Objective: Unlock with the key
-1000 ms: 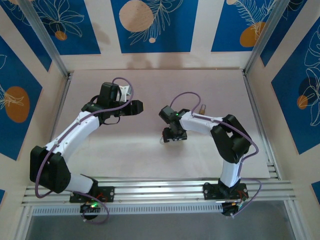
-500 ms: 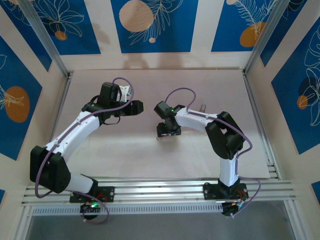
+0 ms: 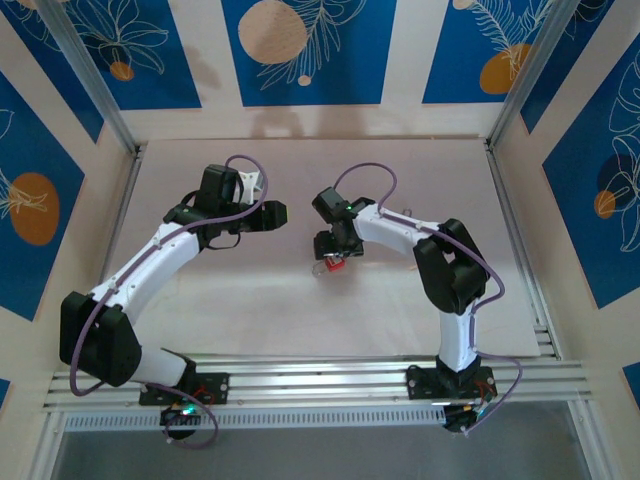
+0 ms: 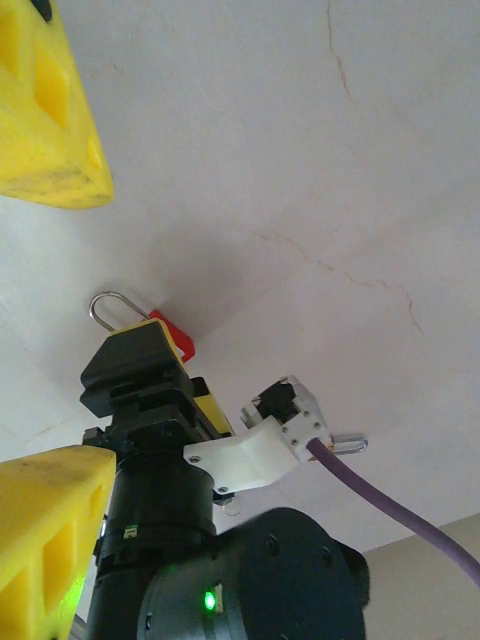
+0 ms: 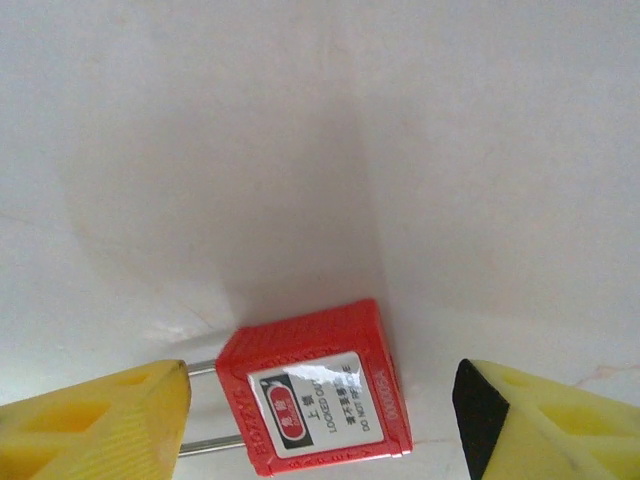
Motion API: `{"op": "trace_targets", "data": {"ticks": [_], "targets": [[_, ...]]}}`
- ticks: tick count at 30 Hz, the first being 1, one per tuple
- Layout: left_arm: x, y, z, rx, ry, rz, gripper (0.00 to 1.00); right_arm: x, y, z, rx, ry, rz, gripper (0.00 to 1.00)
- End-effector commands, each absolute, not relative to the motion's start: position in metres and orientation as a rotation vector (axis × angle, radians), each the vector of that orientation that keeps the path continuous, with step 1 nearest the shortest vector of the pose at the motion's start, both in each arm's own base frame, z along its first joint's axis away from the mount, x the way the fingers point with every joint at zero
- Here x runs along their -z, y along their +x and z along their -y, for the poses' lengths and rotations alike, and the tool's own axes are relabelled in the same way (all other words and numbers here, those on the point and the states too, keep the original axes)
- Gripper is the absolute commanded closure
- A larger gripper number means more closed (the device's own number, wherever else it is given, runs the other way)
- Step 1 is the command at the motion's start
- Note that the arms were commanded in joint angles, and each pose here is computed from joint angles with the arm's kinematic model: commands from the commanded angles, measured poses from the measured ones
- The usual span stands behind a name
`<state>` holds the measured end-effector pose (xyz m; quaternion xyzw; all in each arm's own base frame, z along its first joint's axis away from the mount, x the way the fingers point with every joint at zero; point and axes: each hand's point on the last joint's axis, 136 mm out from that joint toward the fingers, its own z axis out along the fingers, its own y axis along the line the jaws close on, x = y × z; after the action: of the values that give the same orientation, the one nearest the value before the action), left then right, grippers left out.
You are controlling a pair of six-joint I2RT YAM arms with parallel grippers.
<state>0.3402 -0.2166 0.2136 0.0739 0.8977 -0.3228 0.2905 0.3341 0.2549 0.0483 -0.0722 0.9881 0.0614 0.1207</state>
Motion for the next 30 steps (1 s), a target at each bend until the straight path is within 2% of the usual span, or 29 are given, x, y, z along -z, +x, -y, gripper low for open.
{"op": "trace_targets", "data": {"ticks": [1,6,11,24,30], "targets": [[-0.209,0.334,0.222,0.875,0.235,-2.417,0.36,-0.059,0.346,-0.253,-0.169,-0.213,-2.863,0.28],[-0.207,0.333,0.223,0.878,0.235,-2.422,0.36,-0.046,0.369,-0.231,-0.017,-0.160,-2.876,0.28],[-0.208,0.332,0.224,0.882,0.244,-2.418,0.36,-0.030,0.366,-0.215,0.101,-0.194,-2.917,0.31],[-0.211,0.330,0.226,0.888,0.252,-2.414,0.36,-0.016,0.329,-0.199,0.098,-0.141,-2.958,0.31],[-0.214,0.329,0.225,0.877,0.258,-2.402,0.36,-0.042,0.335,-0.199,0.051,-0.145,-2.911,0.31]]}}
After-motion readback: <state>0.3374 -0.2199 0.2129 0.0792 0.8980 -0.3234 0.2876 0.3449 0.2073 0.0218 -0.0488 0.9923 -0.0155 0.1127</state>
